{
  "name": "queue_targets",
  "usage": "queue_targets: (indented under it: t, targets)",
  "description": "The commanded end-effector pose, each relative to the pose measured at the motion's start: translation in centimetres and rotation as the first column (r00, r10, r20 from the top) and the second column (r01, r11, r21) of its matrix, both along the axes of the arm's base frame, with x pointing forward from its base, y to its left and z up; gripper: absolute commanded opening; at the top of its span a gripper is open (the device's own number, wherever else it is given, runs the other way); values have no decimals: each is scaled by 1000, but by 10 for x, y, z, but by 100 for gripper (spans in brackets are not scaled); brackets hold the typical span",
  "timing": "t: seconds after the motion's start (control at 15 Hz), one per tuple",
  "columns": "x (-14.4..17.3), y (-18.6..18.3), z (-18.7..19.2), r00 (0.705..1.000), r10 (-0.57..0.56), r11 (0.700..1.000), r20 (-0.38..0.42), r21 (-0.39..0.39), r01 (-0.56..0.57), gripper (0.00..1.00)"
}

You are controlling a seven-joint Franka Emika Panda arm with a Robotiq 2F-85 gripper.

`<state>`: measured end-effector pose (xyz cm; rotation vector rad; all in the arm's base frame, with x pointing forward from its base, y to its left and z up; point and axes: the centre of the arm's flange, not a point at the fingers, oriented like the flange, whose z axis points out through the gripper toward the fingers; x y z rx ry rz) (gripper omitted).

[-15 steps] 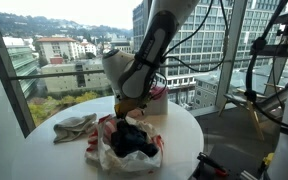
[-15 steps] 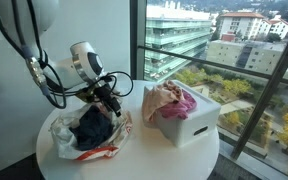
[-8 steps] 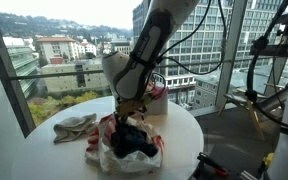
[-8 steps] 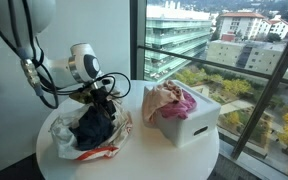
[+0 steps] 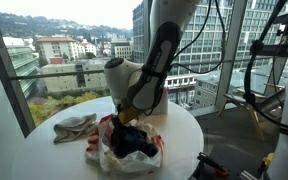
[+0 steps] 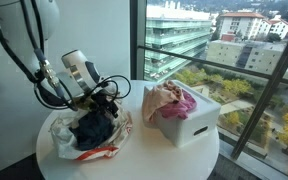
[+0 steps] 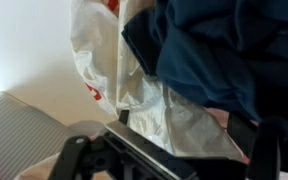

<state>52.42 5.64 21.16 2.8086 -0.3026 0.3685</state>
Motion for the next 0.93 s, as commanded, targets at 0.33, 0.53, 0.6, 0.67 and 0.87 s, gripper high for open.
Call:
queue_targets:
  t: [0.33, 0.53, 0.6, 0.67, 0.87]
  targets:
    - [4, -5, -38, 976, 94, 990, 194, -121, -71, 100]
    - [7, -10, -39, 973, 86, 988, 213, -147, -55, 100]
    - [7, -10, -40, 977, 75, 989, 201, -138, -48, 100]
    - [6, -10, -41, 981, 70, 991, 182, -129, -46, 100]
    - [1, -9, -48, 982, 82, 989, 171, -135, -59, 74]
